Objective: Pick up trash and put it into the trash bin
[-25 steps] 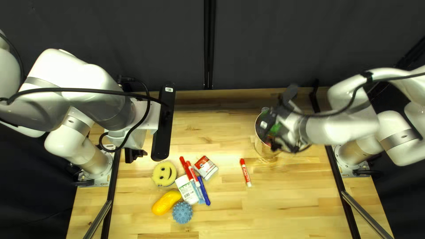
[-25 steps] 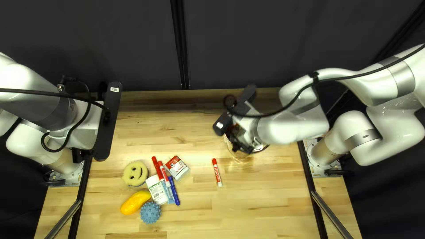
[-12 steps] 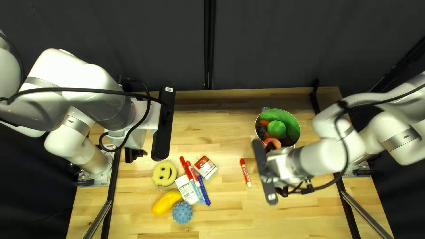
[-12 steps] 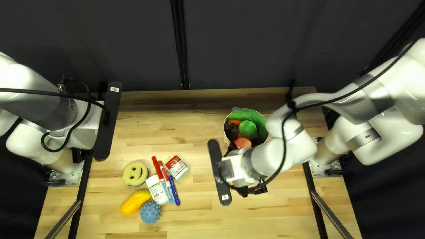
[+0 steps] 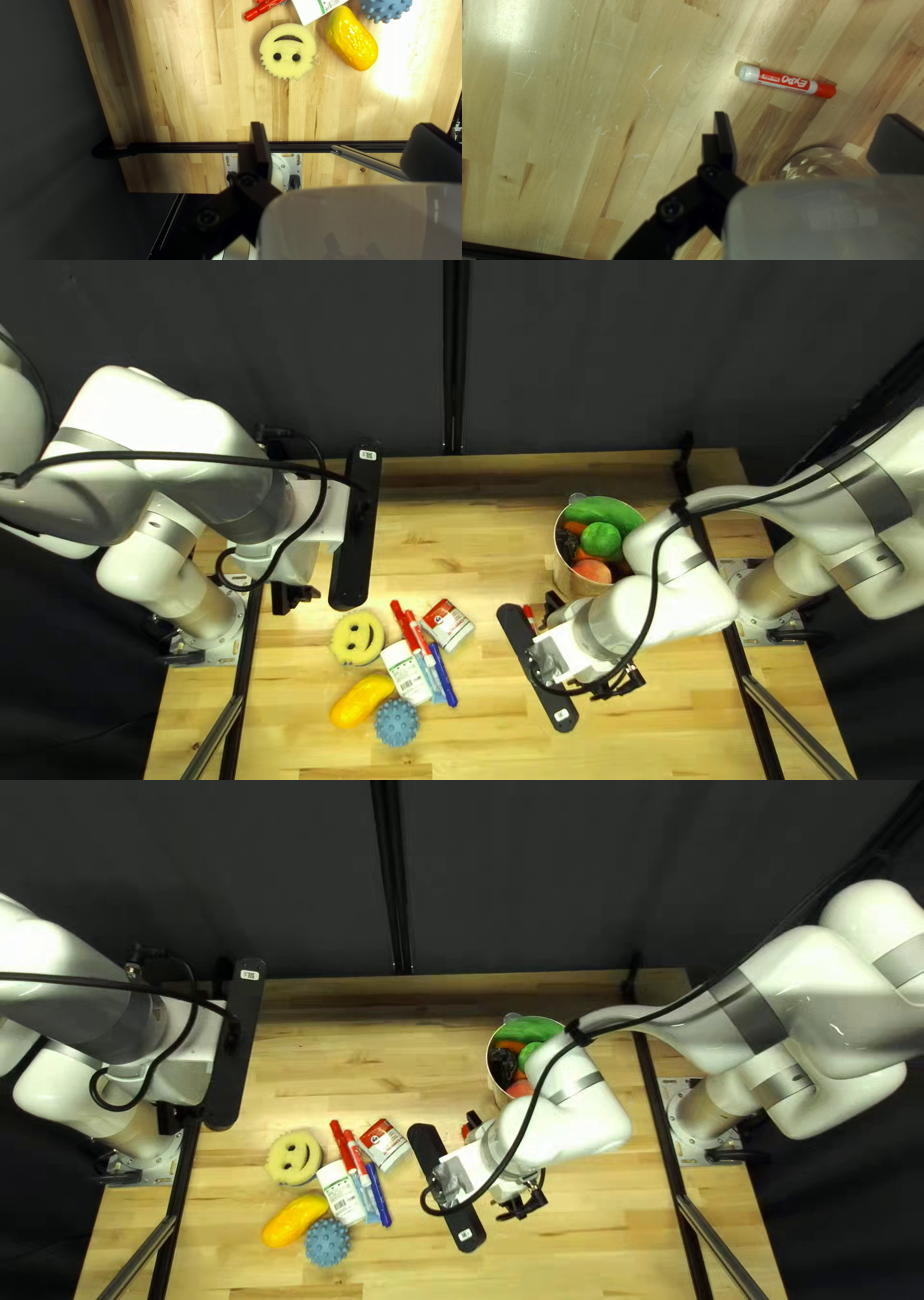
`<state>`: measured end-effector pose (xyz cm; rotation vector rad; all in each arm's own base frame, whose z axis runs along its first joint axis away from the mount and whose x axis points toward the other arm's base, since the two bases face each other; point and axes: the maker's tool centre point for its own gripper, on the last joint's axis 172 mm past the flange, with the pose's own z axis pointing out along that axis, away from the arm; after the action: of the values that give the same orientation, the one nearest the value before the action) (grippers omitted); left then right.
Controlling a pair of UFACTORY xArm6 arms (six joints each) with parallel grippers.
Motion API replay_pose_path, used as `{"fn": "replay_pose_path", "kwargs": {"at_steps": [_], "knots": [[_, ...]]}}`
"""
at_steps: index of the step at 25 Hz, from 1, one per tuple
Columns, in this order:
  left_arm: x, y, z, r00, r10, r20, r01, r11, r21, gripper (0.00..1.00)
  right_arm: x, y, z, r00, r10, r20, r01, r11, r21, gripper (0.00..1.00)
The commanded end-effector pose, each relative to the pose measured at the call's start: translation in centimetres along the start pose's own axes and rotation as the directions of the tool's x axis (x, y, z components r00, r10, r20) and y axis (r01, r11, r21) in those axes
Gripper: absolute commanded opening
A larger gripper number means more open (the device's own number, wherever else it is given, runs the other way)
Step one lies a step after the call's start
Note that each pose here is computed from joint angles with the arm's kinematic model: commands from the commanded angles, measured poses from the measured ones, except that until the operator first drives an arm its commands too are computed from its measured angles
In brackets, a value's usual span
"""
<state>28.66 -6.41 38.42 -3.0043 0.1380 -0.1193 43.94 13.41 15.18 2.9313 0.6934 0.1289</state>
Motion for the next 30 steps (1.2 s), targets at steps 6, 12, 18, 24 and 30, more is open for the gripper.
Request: {"fn": "replay_pose_path", "kwargs": {"at_steps": [6, 12, 18, 24, 30], "knots": [[0.0, 0.0, 0.0, 1.000, 0.000, 0.000, 0.000, 1.000, 0.000, 1.00, 0.1, -0.4, 1.8, 0.947, -0.321, 0.021, 0.321, 0.947, -0.020, 1.00], [0.0, 0.0, 0.0, 1.000, 0.000, 0.000, 0.000, 1.000, 0.000, 1.00, 0.4, 1.2, 3.7, 0.774, -0.632, 0.029, 0.632, 0.770, -0.083, 1.00], [0.0, 0.0, 0.0, 1.000, 0.000, 0.000, 0.000, 1.000, 0.000, 1.00, 0.1, 1.4, 5.9, 0.597, -0.799, 0.078, 0.802, 0.594, -0.060, 1.00], [0.0, 0.0, 0.0, 1.000, 0.000, 0.000, 0.000, 1.000, 0.000, 1.00, -0.9, 1.1, 10.3, 0.474, -0.864, 0.170, 0.868, 0.491, 0.075, 1.00], [0.0, 0.0, 0.0, 1.000, 0.000, 0.000, 0.000, 1.000, 0.000, 1.00, -1.5, 1.4, 12.4, 0.419, -0.886, 0.197, 0.884, 0.448, 0.136, 1.00]]}}
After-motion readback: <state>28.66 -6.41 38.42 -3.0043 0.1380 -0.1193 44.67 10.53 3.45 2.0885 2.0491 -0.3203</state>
